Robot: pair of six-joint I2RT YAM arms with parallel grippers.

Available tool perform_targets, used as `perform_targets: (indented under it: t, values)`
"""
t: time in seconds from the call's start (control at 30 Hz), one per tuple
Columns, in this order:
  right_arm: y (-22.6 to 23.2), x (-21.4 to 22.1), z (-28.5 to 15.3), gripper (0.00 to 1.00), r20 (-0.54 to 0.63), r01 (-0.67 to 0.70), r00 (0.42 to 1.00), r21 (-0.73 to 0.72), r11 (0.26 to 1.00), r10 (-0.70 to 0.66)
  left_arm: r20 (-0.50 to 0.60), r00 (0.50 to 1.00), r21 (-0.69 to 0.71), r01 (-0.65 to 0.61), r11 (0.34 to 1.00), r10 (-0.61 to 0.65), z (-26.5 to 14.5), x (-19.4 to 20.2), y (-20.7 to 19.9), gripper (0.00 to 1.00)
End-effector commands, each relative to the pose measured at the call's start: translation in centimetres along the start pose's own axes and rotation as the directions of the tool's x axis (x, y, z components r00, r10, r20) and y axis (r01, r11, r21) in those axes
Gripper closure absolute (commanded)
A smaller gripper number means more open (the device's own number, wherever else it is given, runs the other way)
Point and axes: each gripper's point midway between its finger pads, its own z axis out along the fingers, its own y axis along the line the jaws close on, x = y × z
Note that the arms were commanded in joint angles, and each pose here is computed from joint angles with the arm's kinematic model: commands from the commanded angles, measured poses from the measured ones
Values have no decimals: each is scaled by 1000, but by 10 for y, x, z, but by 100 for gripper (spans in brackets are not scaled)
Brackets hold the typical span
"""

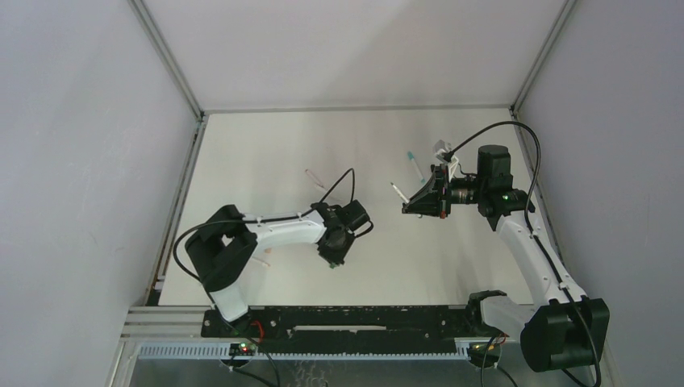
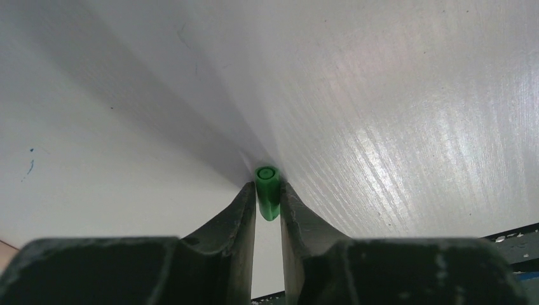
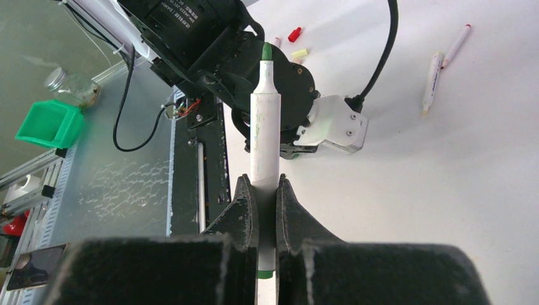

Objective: Insert the pens into the pen caps
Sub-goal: Insert the pen cap onto the pen.

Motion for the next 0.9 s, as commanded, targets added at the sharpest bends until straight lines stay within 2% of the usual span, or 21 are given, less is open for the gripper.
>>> perform_targets:
  t: [0.0, 0.4, 0.43, 0.57, 0.6, 0.73, 0.87]
  values:
    - [7, -10, -4, 100, 18, 53, 998, -8, 999, -53, -143, 988, -26, -53, 998, 49, 17, 28, 6, 76]
    - [7, -10, -4, 100, 18, 53, 998, -9, 999, -53, -177, 983, -16, -57, 998, 53, 31, 30, 8, 76]
    - [7, -10, -4, 100, 18, 54, 998, -8, 999, -54, -179, 983, -12, -55, 998, 52, 32, 30, 7, 77]
    - [7, -9, -3, 100, 17, 51, 999, -9, 999, -50, -168, 985, -6, -43, 999, 41, 34, 29, 8, 96]
    - [6, -9, -3, 100, 17, 52, 999, -8, 999, -52, -157, 987, -7, -36, 999, 35, 33, 27, 9, 99]
    - [7, -9, -4, 100, 16, 56, 998, -9, 998, -55, -72, 997, -10, 9, 1000, -10, 20, 15, 11, 100]
    - [7, -9, -4, 100, 16, 67, 998, -8, 998, -67, 111, 991, 14, 68, 998, -69, -8, -14, 12, 100]
